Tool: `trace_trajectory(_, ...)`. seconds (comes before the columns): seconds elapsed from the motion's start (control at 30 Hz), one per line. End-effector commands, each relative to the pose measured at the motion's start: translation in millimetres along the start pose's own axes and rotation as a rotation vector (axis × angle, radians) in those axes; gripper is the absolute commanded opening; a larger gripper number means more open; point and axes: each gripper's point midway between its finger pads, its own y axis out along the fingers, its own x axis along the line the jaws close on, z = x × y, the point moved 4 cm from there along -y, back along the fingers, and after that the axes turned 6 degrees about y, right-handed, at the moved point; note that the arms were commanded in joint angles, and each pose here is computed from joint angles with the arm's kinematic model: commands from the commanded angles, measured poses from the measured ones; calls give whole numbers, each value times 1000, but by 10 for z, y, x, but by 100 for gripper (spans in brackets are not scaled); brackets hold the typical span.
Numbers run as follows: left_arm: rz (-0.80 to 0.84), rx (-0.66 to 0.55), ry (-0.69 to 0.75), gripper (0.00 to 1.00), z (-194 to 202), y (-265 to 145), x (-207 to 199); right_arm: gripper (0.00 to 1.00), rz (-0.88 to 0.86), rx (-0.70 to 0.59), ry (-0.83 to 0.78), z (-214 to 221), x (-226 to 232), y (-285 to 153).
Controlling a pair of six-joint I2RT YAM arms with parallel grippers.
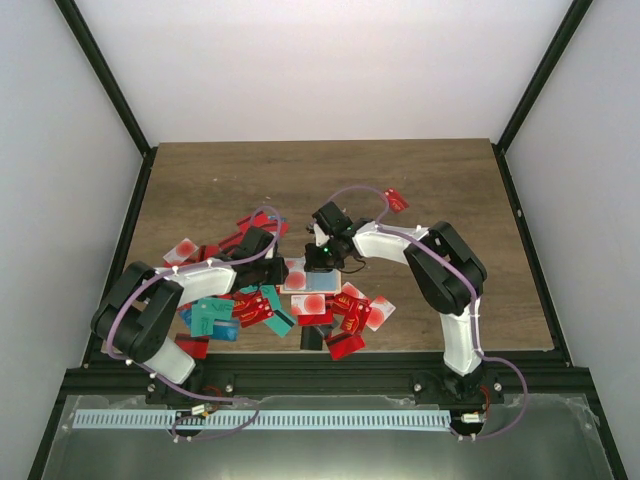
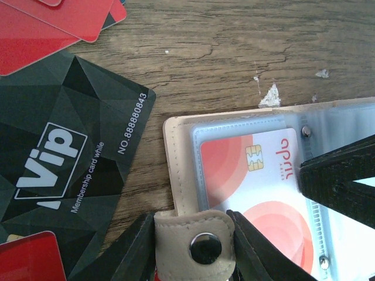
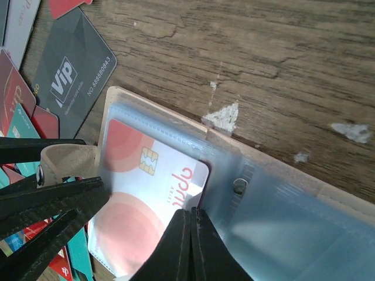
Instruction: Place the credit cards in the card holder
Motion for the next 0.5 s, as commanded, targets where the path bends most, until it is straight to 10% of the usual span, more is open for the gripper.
trace_trajectory(0.0, 20, -18, 22, 34, -82, -50, -59, 1, -66, -5, -41, -40, 215, -30)
trace_trajectory(0.47, -85, -118, 10, 42, -394, -644, -76, 5, -38, -202, -135, -6, 432, -955)
